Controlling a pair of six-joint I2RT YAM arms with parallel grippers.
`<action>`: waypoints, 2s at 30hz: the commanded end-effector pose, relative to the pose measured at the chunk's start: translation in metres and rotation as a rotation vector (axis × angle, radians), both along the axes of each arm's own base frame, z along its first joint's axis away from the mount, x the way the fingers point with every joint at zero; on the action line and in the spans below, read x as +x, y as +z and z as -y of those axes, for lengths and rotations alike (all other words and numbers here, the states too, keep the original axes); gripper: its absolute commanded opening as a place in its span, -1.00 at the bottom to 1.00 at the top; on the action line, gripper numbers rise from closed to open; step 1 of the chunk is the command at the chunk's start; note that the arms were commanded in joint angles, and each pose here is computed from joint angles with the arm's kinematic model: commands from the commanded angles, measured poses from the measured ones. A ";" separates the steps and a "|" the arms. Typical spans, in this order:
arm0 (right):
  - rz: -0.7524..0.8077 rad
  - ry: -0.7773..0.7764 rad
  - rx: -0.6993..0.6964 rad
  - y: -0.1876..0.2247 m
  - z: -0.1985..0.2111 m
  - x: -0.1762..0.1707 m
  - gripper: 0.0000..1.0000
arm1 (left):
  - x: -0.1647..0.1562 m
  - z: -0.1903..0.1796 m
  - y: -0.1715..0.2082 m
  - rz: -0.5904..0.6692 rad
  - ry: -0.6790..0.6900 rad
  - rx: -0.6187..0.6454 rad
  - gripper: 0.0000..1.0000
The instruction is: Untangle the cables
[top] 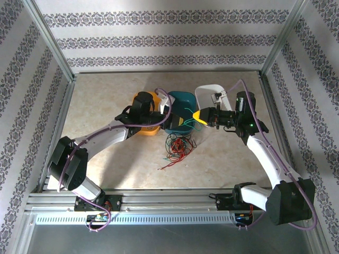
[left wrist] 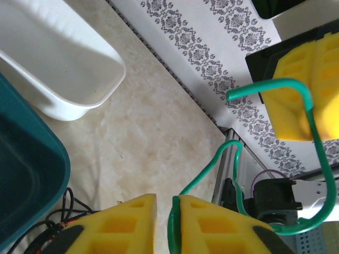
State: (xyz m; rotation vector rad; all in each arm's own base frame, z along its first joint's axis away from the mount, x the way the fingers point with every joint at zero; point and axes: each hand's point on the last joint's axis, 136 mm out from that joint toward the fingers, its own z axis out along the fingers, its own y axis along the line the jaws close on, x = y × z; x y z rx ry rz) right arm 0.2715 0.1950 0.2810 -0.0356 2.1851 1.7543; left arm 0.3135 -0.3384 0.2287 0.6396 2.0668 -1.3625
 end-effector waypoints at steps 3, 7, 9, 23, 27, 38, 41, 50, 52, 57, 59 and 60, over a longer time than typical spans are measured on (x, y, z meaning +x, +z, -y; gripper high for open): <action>0.066 -0.060 -0.012 0.009 0.005 0.006 -1.00 | 0.016 -0.004 0.005 0.045 0.104 0.027 -1.00; 0.104 -0.222 -0.047 0.013 0.034 0.024 -1.00 | 0.033 -0.029 -0.022 0.019 0.284 0.119 -1.00; 0.118 -0.299 -0.056 0.016 0.052 0.032 -1.00 | 0.037 -0.042 -0.038 -0.020 0.351 0.166 -1.00; 0.123 -0.680 -0.085 0.027 0.150 0.062 -1.00 | 0.033 -0.094 -0.083 -0.097 0.513 0.365 -1.00; 0.135 -0.697 -0.092 0.033 0.155 0.066 -1.00 | 0.032 -0.087 -0.072 -0.076 0.485 0.313 -1.00; 0.139 -0.753 -0.297 0.017 0.163 0.067 -1.00 | 0.041 -0.093 -0.038 -0.077 0.513 0.103 -1.00; 0.169 -0.612 -0.380 0.005 0.126 0.058 -1.00 | 0.041 -0.088 -0.027 -0.066 0.485 0.089 -1.00; 0.158 -0.335 -0.481 -0.040 0.058 0.032 -1.00 | 0.047 -0.082 -0.010 -0.026 0.462 0.082 -1.00; 0.143 -0.309 -0.491 -0.047 0.052 0.030 -1.00 | 0.048 -0.078 -0.009 -0.031 0.456 0.067 -1.00; 0.130 -0.281 -0.538 -0.062 0.043 0.029 -1.00 | 0.051 -0.069 -0.007 -0.024 0.450 0.054 -1.00; 0.130 -0.305 -0.565 -0.064 0.047 0.031 -1.00 | 0.053 -0.069 -0.006 -0.021 0.458 0.053 -1.00; 0.132 -0.323 -0.587 -0.066 0.052 0.033 -1.00 | 0.054 -0.069 -0.006 -0.020 0.462 0.048 -1.00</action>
